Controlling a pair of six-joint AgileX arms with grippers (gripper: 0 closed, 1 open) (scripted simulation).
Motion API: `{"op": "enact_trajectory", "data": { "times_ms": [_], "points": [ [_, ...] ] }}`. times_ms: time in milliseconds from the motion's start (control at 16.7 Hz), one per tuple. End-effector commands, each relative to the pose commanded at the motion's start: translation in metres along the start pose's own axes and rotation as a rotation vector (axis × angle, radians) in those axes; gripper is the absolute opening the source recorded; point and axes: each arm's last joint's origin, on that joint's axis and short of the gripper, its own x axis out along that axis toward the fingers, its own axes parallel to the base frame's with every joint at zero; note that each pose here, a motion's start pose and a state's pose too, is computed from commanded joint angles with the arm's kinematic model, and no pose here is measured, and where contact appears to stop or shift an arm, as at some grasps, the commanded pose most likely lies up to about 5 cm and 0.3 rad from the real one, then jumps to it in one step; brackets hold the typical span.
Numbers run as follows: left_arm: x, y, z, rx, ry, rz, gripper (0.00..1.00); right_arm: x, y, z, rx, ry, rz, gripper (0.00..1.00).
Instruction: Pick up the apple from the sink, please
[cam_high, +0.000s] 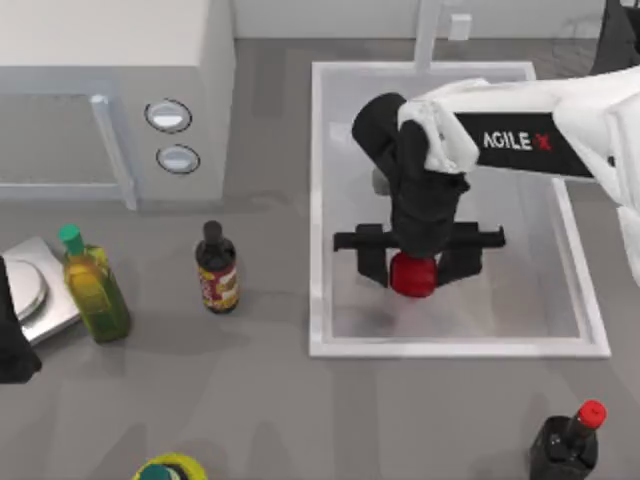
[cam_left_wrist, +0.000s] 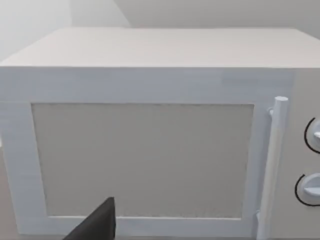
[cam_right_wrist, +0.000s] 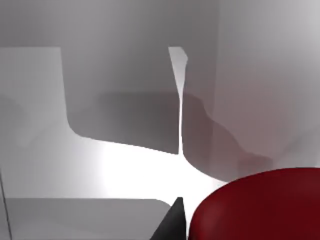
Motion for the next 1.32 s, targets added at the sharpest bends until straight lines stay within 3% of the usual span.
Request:
{"op": "enact_trajectory", "data": {
  "times_ms": [360,720,900,1320],
  "points": [
    [0.000,0.000,0.000,0.000,0.000,0.000,1.00,-0.103,0.009,0.019,0.000,0.016,-0.010,0.00],
    [0.000,0.000,0.000,0.000,0.000,0.000,1.00,-0.208,-0.004,0.004,0.000,0.010,-0.006,0.00],
    [0.000,0.000,0.000,0.000,0.000,0.000,1.00,-0.225,-0.008,-0.001,0.000,-0.001,0.001,0.00],
    [0.000,0.000,0.000,0.000,0.000,0.000,1.00,-0.227,-0.020,0.003,-0.002,-0.007,0.004,0.00]
  ]
}}
